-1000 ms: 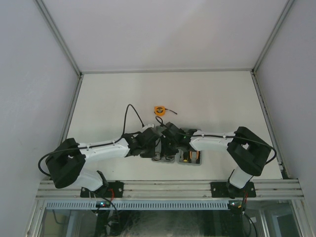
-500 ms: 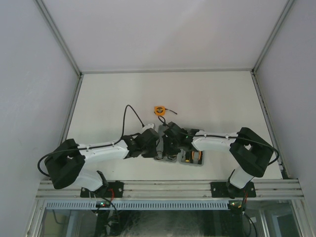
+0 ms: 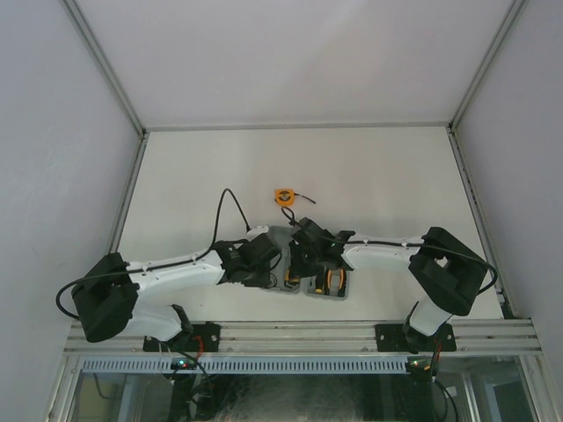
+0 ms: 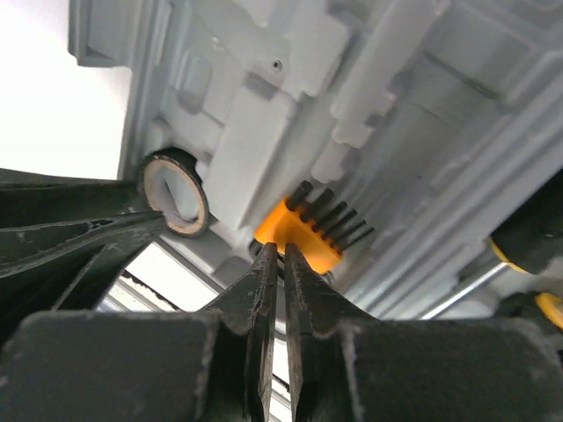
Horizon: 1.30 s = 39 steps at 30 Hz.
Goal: Sort the tools into containers
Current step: Adjust the engineering item in the storage box.
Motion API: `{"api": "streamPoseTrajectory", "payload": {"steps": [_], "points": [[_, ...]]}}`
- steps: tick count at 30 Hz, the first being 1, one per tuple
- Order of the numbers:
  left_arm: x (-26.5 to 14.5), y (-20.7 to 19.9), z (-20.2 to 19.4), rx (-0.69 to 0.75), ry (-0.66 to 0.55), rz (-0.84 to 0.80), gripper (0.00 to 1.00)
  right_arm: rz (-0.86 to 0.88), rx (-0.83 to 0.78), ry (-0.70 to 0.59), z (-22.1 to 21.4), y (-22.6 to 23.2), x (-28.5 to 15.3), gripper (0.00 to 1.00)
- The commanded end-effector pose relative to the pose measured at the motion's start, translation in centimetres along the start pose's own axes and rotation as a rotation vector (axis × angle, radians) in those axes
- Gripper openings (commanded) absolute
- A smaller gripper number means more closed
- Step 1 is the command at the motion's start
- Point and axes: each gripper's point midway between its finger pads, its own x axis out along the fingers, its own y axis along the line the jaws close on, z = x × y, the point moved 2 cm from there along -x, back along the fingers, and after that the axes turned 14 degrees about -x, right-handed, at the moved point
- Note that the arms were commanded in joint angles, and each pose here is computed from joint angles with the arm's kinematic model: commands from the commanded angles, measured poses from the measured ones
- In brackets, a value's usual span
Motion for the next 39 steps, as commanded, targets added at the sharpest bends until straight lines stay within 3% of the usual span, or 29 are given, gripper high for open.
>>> {"api": "streamPoseTrajectory", "payload": {"steps": [1, 13, 21, 28, 32, 39], "points": [[-2.3, 0.8, 1.1, 0.022, -0.048, 0.036, 0.31, -0.011, -0.018, -0.053, 1.0, -0.2, -0.7, 0.07], [-5.5, -3.2, 3.2, 0.029, -0.135, -0.246, 0.36, 0.051, -0.120, -0.214, 3.8, 1.6, -4.8, 0.15], [-5.0, -0.8, 6.7, -0.065, -0.192, -0.256, 0.36, -0.207, 0.037, -0.284, 2.5, -4.2, -8.3, 0.17], [-4.3, 2.4, 8.5, -0.119, -0.237, -0.160, 0.34, -0.348, 0.228, -0.302, -1.1, -11.5, -11.5, 0.16], [-2.7, 4.2, 8.0, -0.146, -0.209, -0.098, 0.33, -0.334, 0.319, -0.266, -3.0, -14.2, -11.6, 0.15], [-0.4, 3.9, 6.0, -0.135, -0.115, -0.123, 0.30, -0.193, 0.311, -0.190, -3.1, -14.0, -9.7, 0.15]]}}
